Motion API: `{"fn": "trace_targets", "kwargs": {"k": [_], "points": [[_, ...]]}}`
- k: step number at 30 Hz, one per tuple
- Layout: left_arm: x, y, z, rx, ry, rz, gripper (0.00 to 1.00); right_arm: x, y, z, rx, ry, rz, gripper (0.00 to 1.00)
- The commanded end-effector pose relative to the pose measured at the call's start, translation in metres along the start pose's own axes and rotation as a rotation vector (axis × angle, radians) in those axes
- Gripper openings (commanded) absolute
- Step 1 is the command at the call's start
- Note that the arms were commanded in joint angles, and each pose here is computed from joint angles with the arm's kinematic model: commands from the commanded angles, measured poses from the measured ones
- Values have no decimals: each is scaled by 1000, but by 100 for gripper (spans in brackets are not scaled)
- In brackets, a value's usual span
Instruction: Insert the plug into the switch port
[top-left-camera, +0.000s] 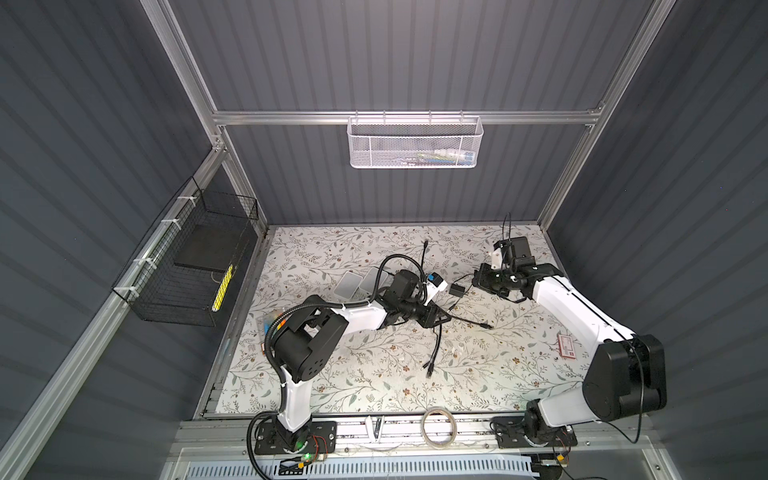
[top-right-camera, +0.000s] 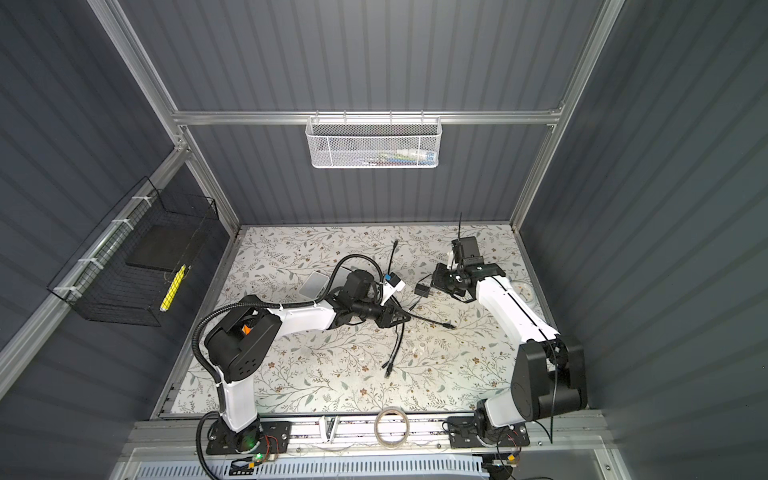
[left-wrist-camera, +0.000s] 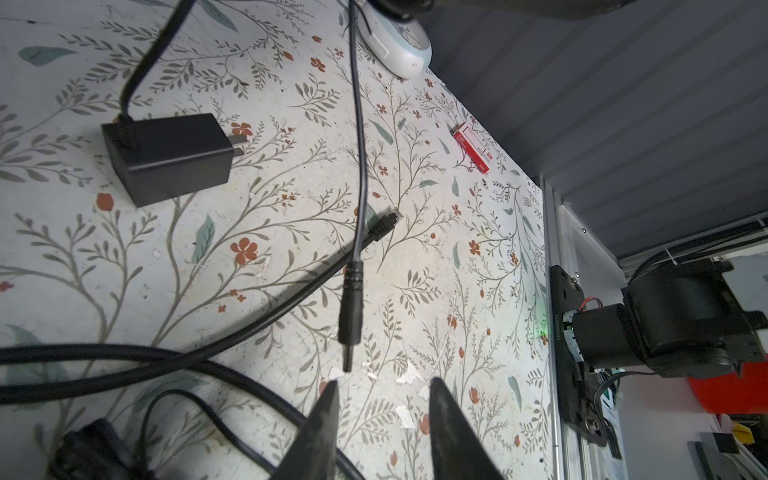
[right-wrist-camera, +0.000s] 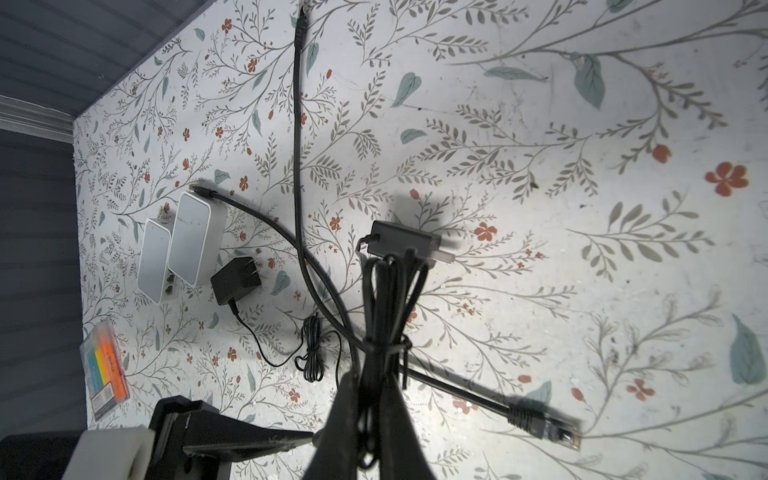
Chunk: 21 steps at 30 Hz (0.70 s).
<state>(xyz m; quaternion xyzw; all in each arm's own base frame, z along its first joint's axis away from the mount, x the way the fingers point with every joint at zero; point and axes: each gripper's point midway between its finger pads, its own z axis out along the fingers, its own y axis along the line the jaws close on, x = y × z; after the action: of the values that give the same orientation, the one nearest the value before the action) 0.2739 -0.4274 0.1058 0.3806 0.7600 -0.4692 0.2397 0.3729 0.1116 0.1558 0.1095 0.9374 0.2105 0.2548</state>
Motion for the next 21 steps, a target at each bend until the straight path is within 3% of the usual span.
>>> {"fn": "trace_targets", "kwargs": {"k": [1, 8, 21], "points": [[-9, -7, 5, 34, -11, 20, 32, 2, -1, 0, -1, 10, 4, 0], [-11, -9, 9, 58, -11, 20, 21, 6, -3, 1, 6, 21, 5, 0], [-13, -13, 4, 61, -19, 21, 9, 8, -5, 6, 3, 28, 11, 0]]}}
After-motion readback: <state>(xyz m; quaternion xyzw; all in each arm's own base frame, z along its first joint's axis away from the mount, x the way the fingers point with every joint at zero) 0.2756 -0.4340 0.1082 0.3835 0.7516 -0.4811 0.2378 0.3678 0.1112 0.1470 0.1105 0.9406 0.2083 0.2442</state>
